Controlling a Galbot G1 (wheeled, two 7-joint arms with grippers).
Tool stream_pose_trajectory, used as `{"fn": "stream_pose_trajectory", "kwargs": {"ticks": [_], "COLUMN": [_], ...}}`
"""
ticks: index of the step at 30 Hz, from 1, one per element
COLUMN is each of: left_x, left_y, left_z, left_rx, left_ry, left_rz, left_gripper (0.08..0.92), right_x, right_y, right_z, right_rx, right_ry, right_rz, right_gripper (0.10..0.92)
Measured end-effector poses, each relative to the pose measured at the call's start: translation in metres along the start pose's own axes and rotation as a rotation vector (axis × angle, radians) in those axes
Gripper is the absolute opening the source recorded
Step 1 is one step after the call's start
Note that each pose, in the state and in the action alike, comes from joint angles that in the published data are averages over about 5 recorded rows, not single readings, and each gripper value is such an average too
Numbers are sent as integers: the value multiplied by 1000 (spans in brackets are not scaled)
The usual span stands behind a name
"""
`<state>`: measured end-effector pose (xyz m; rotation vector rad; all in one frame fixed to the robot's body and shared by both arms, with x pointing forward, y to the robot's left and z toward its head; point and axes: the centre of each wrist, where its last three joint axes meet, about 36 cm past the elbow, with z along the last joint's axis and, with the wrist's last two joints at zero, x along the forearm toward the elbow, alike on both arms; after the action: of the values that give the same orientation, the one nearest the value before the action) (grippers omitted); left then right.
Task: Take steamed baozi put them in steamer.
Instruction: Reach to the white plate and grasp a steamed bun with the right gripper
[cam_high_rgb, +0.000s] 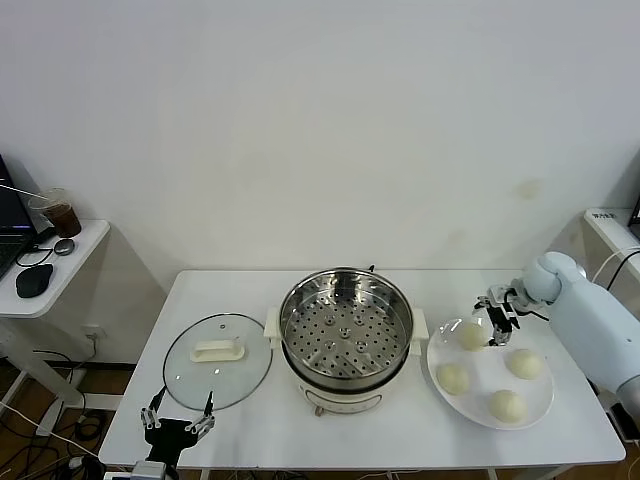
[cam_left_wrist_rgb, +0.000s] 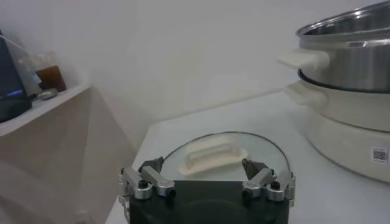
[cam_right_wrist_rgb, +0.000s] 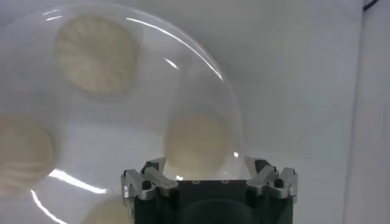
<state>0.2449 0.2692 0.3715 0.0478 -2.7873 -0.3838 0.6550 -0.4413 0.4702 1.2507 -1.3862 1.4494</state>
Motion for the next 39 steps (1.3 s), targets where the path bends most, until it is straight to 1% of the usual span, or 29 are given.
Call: {"fn": "stream_pose_trajectory", "kwargs": {"ticks": [20,23,26,31,39], "left_x": [-1,-1,-1,-2,-3], "left_y": [-4,-4,-4,-5,-6], "left_z": [3,4,4,4,4], "left_rx": [-6,-7,-7,-7,-7], "left_ry": [11,13,13,15,14], "left_rz": [5,5,4,5,8], "left_gripper": [823,823,823,823,823], "right_x": [-23,-24,-25,-25,-15], "right_y": [1,1,1,2,-2], "right_z": [-11,-11,-10,-8,-6], "right_rx": [7,4,1,-2,-3], "right_ry": [13,14,15,14,10], "right_rz": [-27,-24,-22,-21,-9], "right_gripper": [823,812,755,615,493]}}
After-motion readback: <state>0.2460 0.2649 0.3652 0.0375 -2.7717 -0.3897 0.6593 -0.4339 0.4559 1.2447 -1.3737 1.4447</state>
